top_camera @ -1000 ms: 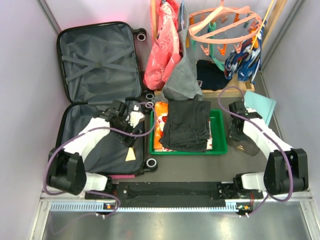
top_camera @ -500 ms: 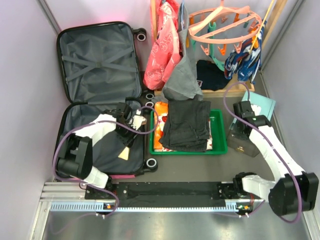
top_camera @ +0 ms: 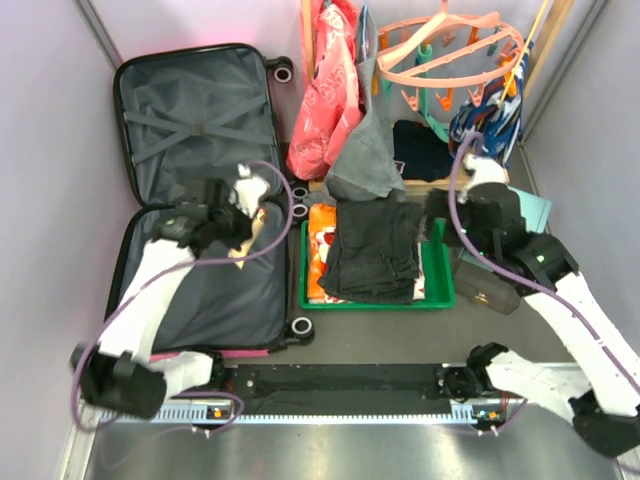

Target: Open, take out, and arrange the luggage

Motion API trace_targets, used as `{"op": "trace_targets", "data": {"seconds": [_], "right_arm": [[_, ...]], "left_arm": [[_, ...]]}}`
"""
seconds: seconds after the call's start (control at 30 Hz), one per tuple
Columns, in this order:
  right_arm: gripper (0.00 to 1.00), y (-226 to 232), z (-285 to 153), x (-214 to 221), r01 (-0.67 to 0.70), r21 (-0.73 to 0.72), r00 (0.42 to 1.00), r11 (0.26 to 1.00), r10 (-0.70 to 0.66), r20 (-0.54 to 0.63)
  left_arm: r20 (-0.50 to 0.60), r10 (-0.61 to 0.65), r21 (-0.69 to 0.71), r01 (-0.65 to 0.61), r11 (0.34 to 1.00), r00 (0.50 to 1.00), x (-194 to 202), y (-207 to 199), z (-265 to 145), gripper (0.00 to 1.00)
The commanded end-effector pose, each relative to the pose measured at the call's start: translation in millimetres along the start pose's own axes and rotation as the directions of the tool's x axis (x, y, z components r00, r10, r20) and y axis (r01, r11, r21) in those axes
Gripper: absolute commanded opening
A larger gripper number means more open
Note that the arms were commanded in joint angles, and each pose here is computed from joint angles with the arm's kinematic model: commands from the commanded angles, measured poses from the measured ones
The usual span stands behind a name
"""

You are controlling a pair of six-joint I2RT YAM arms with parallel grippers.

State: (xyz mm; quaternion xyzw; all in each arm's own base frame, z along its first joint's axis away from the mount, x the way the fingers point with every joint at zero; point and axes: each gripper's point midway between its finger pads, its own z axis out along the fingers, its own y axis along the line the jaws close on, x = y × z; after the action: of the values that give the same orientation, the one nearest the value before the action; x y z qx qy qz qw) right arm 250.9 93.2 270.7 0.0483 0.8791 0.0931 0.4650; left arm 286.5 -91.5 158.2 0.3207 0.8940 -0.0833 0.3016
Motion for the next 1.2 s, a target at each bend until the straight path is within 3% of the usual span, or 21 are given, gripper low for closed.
{"op": "trace_targets", "data": {"seconds": [0.0, 0.13, 0.27, 0.33, 0.43, 0.6, 0.73, 0.9, 1.1, 1.17], "right_arm": [[0.99, 101, -19, -43, 0.178, -0.295, 0.977, 0.939, -0.133, 0.167], [0.99, 204, -34, -44, 0.287, -0.550, 0.953, 0.784, -0.178, 0.244], [0.99, 296, -64, -46, 0.322, -0.765, 0.944, 0.558, -0.129, 0.303], [0.98, 326, -61, -34, 0.331, -0.784, 0.943, 0.525, -0.146, 0.300], [0.86, 352, -70, -44, 0.304, -0.829, 0.951, 0.470, -0.103, 0.290], [0.77, 358, -76, -46, 0.281, -0.856, 0.957, 0.433, -0.056, 0.286], [0.53, 358, -80, -41, 0.283, -0.869, 0.958, 0.407, -0.068, 0.280], [0.53, 355, -102, -42, 0.302, -0.893, 0.952, 0.332, -0.059, 0.300], [0.52, 344, -114, -46, 0.348, -0.887, 0.937, 0.305, -0.083, 0.340], [0.47, 343, -115, -44, 0.349, -0.888, 0.937, 0.300, -0.098, 0.335]], "left_arm": [[0.397, 0.062, 0.041, -0.085, 0.996, 0.916, -82, -26, -85, 0.00], [0.505, 0.028, 0.259, -0.182, 0.949, 0.863, -109, -73, -125, 0.00], [0.578, -0.030, 0.395, -0.248, 0.884, 0.815, -120, -105, -154, 0.00], [0.595, -0.034, 0.415, -0.271, 0.869, 0.803, -121, -111, -162, 0.00], [0.607, -0.036, 0.424, -0.286, 0.859, 0.794, -122, -115, -169, 0.00], [0.617, -0.033, 0.479, -0.341, 0.809, 0.787, -114, -131, -179, 0.00], [0.630, -0.029, 0.513, -0.389, 0.765, 0.776, -110, -141, -184, 0.00], [0.638, -0.018, 0.524, -0.417, 0.742, 0.770, -106, -145, -187, 0.00], [0.653, -0.006, 0.523, -0.444, 0.728, 0.757, -107, -148, -192, 0.00], [0.657, -0.003, 0.520, -0.450, 0.726, 0.754, -107, -149, -193, 0.00]]}}
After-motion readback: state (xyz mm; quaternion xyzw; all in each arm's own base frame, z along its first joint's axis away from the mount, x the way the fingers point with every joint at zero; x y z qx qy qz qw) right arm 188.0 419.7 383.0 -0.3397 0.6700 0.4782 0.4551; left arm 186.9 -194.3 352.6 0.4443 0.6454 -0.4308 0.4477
